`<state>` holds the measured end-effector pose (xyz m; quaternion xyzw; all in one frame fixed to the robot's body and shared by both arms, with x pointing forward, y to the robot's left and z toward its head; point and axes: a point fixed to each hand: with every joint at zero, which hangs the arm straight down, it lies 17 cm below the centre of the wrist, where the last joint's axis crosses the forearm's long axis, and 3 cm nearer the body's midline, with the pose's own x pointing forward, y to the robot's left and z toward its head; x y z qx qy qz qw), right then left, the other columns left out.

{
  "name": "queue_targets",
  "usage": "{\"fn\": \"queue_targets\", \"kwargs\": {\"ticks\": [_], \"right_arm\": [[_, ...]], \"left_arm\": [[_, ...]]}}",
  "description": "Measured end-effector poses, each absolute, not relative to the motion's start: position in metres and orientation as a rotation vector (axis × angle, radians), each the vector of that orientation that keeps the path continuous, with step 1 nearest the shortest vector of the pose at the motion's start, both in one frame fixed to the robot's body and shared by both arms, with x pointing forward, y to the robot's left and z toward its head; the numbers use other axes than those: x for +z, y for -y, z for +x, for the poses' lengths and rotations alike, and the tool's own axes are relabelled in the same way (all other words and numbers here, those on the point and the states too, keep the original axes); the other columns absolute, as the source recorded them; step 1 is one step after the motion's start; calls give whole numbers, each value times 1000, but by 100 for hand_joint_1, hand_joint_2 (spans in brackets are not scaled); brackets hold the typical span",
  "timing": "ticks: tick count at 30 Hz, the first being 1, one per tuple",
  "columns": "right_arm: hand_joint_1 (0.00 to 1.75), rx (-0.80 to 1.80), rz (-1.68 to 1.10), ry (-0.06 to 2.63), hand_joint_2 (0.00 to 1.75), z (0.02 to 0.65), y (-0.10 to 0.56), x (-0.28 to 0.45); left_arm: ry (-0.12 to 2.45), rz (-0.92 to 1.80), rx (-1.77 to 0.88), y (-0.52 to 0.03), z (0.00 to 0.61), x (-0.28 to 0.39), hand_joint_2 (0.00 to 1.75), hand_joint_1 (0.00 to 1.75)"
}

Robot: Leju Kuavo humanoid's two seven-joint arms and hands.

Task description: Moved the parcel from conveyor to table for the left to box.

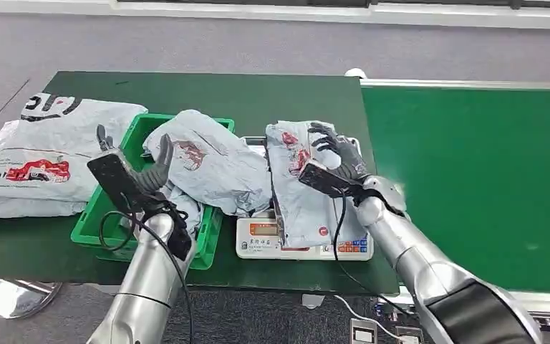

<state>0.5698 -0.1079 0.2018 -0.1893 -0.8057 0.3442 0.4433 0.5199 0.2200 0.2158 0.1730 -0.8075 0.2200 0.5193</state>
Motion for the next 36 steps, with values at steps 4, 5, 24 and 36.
{"fn": "queue_targets", "kwargs": {"ticks": [4, 5, 24, 36], "right_arm": [[0, 647, -458, 2171, 175, 558, 126, 235], [0, 598, -480, 2196, 175, 555, 136, 242], [0, 136, -781, 2333, 175, 490, 268, 281], [0, -92, -646, 2123, 175, 449, 326, 200]], "left_arm": [[1970, 416, 471, -209, 521, 223, 175, 0], [1986, 416, 455, -207, 520, 227, 175, 0], [2261, -193, -35, -79, 493, 287, 175, 0], [2079, -530, -583, 39, 466, 238, 175, 0]]}}
